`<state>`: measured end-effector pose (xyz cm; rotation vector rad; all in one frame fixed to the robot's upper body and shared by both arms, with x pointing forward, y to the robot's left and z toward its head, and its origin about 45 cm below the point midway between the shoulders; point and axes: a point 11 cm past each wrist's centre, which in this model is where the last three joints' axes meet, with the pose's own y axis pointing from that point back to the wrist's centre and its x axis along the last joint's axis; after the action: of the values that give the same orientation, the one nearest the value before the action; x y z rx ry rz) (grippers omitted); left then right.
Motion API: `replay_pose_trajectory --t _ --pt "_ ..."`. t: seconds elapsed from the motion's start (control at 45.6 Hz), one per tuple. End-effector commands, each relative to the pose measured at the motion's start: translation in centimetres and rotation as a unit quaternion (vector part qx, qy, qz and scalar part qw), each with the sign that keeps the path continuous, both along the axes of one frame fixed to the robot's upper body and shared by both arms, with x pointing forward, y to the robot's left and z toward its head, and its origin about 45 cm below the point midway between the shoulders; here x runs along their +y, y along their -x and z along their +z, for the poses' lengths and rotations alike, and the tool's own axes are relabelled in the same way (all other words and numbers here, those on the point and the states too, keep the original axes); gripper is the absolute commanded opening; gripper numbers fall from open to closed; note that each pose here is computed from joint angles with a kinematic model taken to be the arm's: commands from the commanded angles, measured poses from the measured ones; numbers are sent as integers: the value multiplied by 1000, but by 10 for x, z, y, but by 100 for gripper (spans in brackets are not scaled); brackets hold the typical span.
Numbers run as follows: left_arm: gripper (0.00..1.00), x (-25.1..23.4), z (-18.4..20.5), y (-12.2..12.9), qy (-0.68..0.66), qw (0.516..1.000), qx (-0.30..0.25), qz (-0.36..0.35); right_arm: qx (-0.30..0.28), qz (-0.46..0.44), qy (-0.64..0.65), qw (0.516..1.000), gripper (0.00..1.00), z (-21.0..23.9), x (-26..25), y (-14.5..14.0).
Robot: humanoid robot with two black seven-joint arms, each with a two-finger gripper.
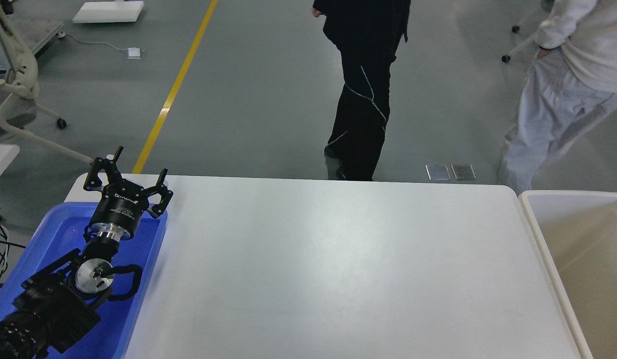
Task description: Tidy desktop
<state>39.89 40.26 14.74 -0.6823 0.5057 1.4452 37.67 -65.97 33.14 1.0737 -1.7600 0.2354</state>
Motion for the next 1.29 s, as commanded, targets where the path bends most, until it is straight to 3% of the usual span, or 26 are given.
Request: replay_pose_trajectory --t 0.0,0.241,0.57,0.987,1.009,1.119,1.185,1.207,1.272 --pt "100 0 0 0 0 1000 0 0 62 -142 23 988 0 -38 -26 44" --pt "100 0 0 0 0 1000 0 0 104 -168 2 980 0 -105 -18 71" --pt "100 0 0 0 0 1000 0 0 152 -143 -64 976 0 -206 39 85" --pt "100 0 0 0 0 1000 0 0 159 -133 -74 976 0 -225 58 82" --pt "100 0 0 0 0 1000 0 0 157 -133 -74 976 2 -224 58 81" --pt "100 0 0 0 0 1000 0 0 152 -136 -70 977 65 -220 56 79" --pt "100 0 0 0 0 1000 0 0 150 -135 -70 977 94 -220 57 78" --pt "100 0 0 0 0 1000 0 0 150 -134 -71 977 99 -220 57 77" --pt "100 0 0 0 0 1000 0 0 149 -129 -76 977 98 -221 60 74"
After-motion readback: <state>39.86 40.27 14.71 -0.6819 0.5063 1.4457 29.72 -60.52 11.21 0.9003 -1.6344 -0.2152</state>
